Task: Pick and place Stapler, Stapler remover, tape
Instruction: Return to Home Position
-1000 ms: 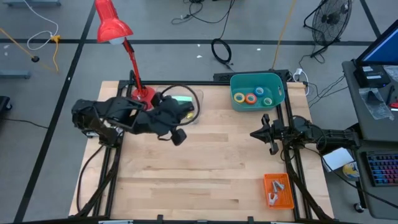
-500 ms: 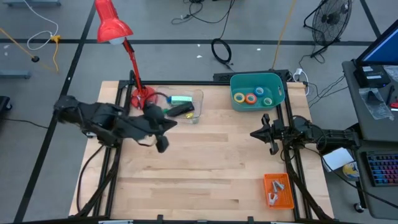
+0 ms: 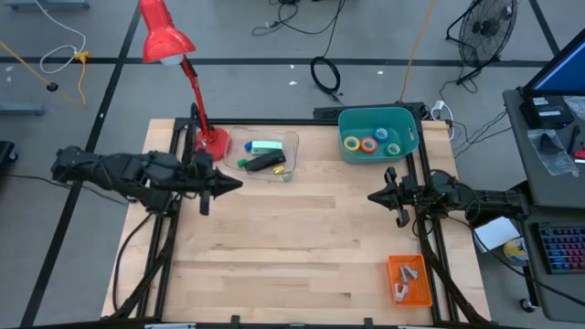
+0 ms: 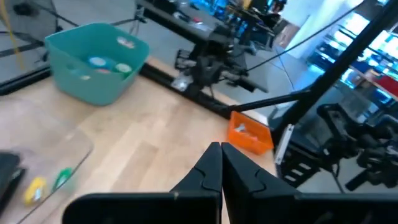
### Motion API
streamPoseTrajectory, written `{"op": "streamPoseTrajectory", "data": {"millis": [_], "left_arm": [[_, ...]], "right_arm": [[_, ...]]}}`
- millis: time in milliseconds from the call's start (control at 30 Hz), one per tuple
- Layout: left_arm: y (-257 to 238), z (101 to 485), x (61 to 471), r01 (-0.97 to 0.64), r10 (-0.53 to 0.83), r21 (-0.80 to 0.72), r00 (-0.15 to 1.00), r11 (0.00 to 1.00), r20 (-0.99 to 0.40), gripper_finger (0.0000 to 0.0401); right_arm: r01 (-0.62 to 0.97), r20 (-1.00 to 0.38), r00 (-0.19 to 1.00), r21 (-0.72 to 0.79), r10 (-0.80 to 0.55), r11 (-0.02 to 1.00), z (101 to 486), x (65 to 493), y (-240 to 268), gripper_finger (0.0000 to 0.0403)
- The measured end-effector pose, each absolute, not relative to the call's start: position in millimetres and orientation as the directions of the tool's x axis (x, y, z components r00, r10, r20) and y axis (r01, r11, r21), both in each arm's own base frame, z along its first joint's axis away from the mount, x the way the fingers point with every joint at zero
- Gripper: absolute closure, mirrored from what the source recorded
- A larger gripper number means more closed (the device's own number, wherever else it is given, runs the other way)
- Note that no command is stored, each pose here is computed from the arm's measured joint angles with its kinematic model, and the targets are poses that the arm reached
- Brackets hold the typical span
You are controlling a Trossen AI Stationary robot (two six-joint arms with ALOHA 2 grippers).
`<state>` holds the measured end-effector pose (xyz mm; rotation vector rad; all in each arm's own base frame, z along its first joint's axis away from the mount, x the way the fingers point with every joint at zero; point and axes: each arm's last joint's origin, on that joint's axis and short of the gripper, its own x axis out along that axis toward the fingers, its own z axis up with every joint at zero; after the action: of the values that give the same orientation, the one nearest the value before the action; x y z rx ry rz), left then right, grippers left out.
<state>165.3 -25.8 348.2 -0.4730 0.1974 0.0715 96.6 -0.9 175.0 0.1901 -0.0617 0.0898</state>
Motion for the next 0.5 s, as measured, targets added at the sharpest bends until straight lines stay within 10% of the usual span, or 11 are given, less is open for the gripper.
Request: {"op": "streamPoseTrajectory", "data": {"millis": [500], "left_arm": [[-5.9,285.2,116.6,-0.07,0.106,-0.447,0.993,0.892,0.057,0.0401]], "right_arm": [[-0.095,0.069,0.994,0.186,0.083,0.978,174.9,96.6,-0.9,0.0403]]}}
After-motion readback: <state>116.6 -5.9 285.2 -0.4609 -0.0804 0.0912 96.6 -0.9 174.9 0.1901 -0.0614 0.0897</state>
